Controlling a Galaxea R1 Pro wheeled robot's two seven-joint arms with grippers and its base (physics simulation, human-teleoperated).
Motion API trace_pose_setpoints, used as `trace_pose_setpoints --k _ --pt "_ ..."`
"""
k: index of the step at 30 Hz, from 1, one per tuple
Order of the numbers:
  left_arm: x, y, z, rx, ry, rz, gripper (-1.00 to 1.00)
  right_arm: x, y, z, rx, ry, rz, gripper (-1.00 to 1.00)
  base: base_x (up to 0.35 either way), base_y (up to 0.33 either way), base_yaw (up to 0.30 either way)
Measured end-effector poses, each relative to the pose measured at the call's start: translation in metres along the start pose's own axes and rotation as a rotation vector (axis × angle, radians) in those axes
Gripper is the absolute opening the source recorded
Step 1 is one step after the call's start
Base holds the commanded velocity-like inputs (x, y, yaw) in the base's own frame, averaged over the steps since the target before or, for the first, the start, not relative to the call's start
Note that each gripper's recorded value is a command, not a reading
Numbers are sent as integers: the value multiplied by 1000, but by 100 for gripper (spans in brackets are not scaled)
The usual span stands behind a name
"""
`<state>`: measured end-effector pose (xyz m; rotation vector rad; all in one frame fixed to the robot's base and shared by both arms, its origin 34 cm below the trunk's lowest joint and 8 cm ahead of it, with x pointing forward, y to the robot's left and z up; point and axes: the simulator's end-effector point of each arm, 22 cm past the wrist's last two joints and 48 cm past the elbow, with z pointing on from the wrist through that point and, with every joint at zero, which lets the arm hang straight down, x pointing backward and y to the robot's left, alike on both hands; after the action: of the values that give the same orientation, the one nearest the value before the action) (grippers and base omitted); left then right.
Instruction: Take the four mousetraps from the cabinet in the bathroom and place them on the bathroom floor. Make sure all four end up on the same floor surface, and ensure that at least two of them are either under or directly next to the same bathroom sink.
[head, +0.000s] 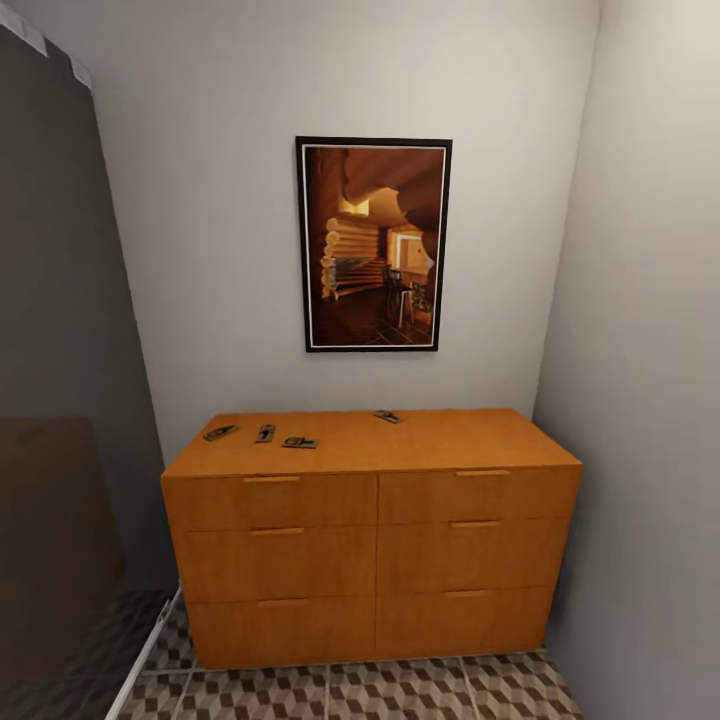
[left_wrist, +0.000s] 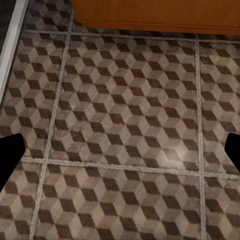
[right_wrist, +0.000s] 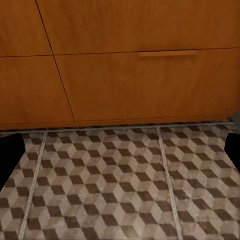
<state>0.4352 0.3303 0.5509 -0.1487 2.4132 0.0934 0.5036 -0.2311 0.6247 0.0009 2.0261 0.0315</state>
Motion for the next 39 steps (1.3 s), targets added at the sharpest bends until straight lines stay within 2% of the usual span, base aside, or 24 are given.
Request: trace_pose_setpoints --k 39 --pt "5 0 0 -1 9 0 100 0 0 0 -1 0 -3 100 0 0 -1"
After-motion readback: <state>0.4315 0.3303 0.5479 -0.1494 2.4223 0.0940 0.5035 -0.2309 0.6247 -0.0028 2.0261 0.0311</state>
